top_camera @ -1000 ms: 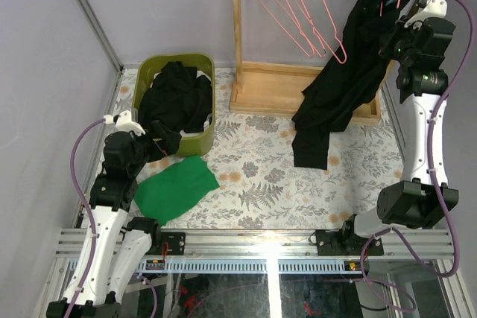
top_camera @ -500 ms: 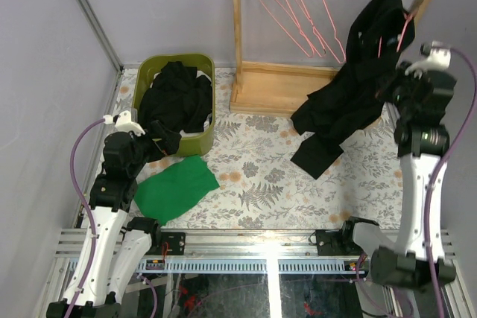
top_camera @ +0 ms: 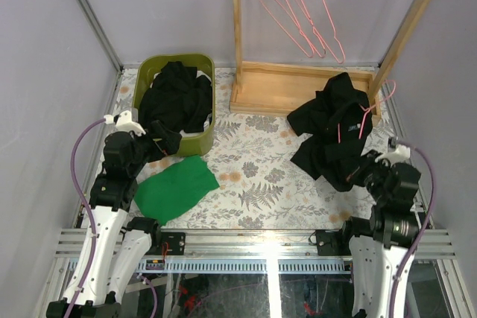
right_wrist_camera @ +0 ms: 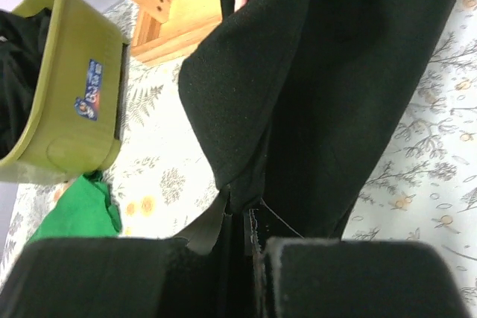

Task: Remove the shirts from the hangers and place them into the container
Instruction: Pick up the hanger from the clothesline.

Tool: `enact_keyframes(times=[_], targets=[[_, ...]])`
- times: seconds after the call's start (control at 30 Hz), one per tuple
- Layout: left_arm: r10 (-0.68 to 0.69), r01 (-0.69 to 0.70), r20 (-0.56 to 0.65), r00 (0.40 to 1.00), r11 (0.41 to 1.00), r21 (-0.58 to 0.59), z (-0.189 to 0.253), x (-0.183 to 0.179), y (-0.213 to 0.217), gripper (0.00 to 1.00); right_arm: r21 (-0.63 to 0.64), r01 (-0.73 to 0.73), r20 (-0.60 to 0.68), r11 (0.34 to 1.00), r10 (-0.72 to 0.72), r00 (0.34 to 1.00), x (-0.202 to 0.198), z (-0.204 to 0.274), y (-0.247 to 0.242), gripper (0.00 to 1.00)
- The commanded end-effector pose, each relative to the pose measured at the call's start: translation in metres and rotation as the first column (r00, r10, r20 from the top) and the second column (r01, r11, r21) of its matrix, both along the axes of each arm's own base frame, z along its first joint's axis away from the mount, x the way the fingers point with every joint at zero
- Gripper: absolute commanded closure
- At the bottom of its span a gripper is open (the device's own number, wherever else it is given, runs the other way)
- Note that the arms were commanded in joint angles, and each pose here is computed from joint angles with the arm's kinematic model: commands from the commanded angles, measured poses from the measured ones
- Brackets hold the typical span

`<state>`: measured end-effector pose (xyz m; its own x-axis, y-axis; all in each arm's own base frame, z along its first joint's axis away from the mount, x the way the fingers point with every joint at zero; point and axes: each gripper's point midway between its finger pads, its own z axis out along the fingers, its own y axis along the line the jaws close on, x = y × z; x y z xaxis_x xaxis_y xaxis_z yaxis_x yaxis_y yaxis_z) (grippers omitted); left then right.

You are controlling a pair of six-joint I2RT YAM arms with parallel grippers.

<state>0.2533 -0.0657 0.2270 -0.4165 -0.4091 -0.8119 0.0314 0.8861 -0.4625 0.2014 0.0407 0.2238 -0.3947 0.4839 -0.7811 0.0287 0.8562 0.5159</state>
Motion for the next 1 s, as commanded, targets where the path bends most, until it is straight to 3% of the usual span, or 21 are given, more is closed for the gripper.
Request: enact_keyframes(times=[0.0, 0.1, 0.17, 0.3, 0.4, 0.5, 0.57, 0.7, 0.77, 0.87, 0.97], targets=[[-0.024, 0.024, 0.023, 0.999, 1.000, -0.020, 0.003, 0.002, -0.005, 0.00, 0.083, -0.120, 0.141, 0.989, 0.107, 0.984, -0.024, 0.024, 0.030, 1.00], [-0.019, 0.020, 0.019, 1.000, 1.000, -0.017, 0.003, 0.003, -0.004, 0.00, 0.167, -0.257, 0.170, 0.952, 0.229, 0.958, -0.040, 0.051, 0.056, 1.00], [-0.024, 0.024, 0.008, 1.000, 1.000, -0.018, 0.000, 0.003, -0.005, 0.00, 0.134, -0.334, 0.161, 0.933, 0.312, 0.936, -0.055, 0.061, 0.066, 1.00], [-0.043, 0.043, -0.009, 0.999, 0.999, -0.020, -0.003, 0.000, -0.008, 0.00, 0.048, -0.255, 0.064, 0.966, 0.252, 0.966, -0.069, 0.048, 0.052, 1.00], [-0.041, 0.041, -0.004, 0.999, 0.999, -0.019, -0.002, 0.001, -0.007, 0.00, 0.034, -0.320, 0.064, 0.947, 0.317, 0.946, -0.076, 0.041, 0.059, 1.00], [-0.066, 0.066, -0.003, 0.998, 0.997, -0.031, 0.000, -0.001, -0.012, 0.00, 0.083, -0.509, 0.124, 0.857, 0.498, 0.858, -0.090, 0.048, 0.087, 1.00], [-0.112, 0.112, 0.009, 0.994, 0.992, -0.058, 0.005, -0.004, -0.021, 0.00, 0.097, -0.655, 0.194, 0.750, 0.631, 0.751, -0.108, 0.059, 0.106, 1.00], [-0.215, 0.221, 0.063, 0.975, 0.967, -0.123, 0.027, -0.010, -0.041, 0.00, 0.028, -0.766, 0.279, 0.642, 0.731, 0.622, -0.128, 0.066, 0.119, 1.00], [-0.273, 0.286, 0.093, 0.957, 0.945, -0.162, 0.040, -0.013, -0.053, 0.00, 0.028, -0.753, 0.304, 0.657, 0.712, 0.633, -0.123, 0.066, 0.118, 1.00], [-0.381, 0.405, 0.142, 0.914, 0.887, -0.221, 0.061, -0.024, -0.073, 0.00, 0.085, -0.807, 0.344, 0.585, 0.743, 0.574, -0.123, 0.063, 0.123, 1.00], [-0.439, 0.475, 0.196, 0.877, 0.854, -0.213, 0.082, -0.033, -0.081, 0.00, 0.115, -0.818, 0.332, 0.564, 0.754, 0.567, -0.122, 0.051, 0.124, 1.00]])
